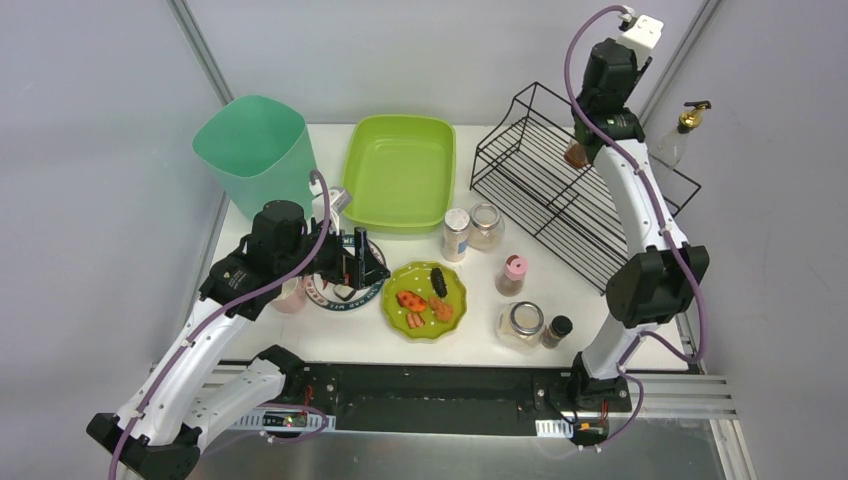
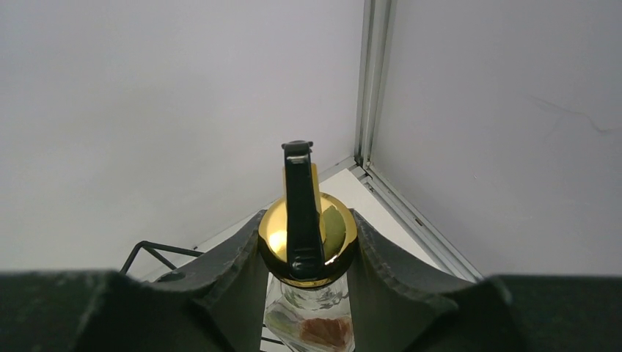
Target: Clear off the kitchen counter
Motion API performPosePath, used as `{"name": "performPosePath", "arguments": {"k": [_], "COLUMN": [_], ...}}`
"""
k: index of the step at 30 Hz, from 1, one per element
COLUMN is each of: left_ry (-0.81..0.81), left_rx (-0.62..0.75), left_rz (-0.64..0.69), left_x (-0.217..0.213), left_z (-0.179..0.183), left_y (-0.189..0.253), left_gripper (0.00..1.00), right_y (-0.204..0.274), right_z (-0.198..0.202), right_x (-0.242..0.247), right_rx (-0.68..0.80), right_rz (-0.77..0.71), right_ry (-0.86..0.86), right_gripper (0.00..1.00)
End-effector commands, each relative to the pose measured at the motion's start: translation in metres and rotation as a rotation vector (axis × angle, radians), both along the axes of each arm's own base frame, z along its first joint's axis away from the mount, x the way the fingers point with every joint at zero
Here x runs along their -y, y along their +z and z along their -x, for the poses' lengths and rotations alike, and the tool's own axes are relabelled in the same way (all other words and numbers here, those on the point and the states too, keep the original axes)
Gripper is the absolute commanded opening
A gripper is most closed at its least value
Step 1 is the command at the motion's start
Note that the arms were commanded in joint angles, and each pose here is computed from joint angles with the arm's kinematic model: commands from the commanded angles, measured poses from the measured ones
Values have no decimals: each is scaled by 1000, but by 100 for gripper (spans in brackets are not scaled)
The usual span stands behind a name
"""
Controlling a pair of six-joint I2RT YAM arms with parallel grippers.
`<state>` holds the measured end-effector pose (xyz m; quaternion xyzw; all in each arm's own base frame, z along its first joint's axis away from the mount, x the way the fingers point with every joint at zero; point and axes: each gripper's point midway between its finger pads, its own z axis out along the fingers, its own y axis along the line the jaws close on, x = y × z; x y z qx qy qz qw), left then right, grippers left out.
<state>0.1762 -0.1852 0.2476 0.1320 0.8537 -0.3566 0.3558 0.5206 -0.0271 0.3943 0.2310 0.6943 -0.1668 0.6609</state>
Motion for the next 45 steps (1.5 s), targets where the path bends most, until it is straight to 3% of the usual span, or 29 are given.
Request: {"name": "performPosePath", "arguments": {"k": [1,3,9,15,23,28,36,45], "left_ry": [-11,-12,-9,-9,9,26,47,55], "left_rx": [29,30,34,30,36,37,45,37], "left_rz": [18,18,17,15,2,-11,-26,-41], "left_x": [1,1,1,1,-2,-4,-8,-9], "left_z": [-2,-2,-3,-3,-6,-8,-11,-14], "left_y": [7,7,7,6,4,2,1,-3], "left_gripper": [100,100,100,100,100,100,100,100], "right_y": [53,54,62,72,97,94,30,-57], "right_z": [29,32,42,56,94,132,205,276], "right_x": [11,10,11,3,-35,-69,-121,-177], "right_rx": [136,136,144,134,90,86,-63,-359], "right_rz": [-51,-58,-63,-57,33,-16,-126,-334], "right_ry": [-39,-31,-32,-7,98,257,570,934], "right_gripper": [26,41,72,86,89,88,86,91]}}
